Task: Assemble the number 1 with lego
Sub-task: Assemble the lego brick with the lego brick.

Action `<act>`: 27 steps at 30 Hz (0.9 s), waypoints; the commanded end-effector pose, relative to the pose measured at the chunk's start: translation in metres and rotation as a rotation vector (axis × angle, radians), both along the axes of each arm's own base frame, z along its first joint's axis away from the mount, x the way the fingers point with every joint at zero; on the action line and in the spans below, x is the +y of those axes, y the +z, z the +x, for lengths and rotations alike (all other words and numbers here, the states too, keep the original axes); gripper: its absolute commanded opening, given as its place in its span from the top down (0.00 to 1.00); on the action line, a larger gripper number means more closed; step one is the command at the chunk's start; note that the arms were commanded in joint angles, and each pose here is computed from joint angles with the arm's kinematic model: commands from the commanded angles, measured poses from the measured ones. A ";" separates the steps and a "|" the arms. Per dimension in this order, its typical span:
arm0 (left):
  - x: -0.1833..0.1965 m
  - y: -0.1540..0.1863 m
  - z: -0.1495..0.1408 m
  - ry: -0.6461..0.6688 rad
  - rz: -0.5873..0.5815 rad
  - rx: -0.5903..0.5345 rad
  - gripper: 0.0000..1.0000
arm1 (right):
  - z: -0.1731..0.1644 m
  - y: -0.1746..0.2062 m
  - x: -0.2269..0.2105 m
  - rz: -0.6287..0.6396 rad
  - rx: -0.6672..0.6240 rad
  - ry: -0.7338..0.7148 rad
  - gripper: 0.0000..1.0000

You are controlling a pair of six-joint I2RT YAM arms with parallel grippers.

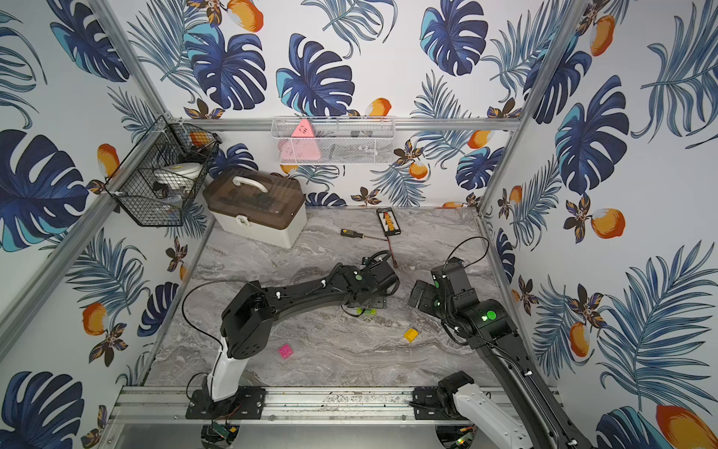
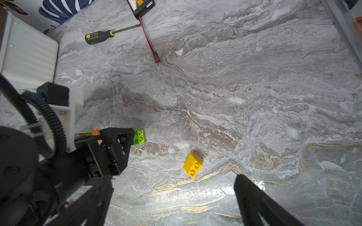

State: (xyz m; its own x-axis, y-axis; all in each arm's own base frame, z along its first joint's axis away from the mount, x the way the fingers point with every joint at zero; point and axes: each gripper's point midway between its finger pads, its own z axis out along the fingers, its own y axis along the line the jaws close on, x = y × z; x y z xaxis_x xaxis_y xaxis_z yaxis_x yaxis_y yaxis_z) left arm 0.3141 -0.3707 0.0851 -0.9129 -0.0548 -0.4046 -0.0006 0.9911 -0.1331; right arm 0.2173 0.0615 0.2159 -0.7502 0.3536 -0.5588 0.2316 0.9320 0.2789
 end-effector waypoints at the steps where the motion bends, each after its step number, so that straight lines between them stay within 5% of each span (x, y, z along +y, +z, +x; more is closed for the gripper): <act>1: 0.015 0.016 0.000 0.030 0.004 -0.016 0.09 | -0.007 -0.001 0.002 -0.003 0.033 0.028 0.00; 2: 0.020 0.023 -0.001 0.040 -0.006 -0.027 0.02 | -0.008 -0.001 0.003 -0.004 0.040 0.045 0.00; 7: 0.059 0.066 -0.018 0.073 -0.043 -0.090 0.01 | -0.010 -0.010 0.019 0.010 0.113 0.142 0.00; 13: 0.131 0.110 -0.053 0.120 -0.094 -0.181 0.01 | -0.013 -0.010 0.062 0.189 0.114 0.309 0.01; 22: 0.236 0.166 -0.097 0.067 -0.098 -0.303 0.01 | 0.016 -0.064 0.110 0.285 0.322 0.360 0.36; 27: 0.260 0.189 -0.114 -0.033 -0.038 -0.344 0.01 | 0.034 -0.086 0.131 0.203 0.376 0.371 0.37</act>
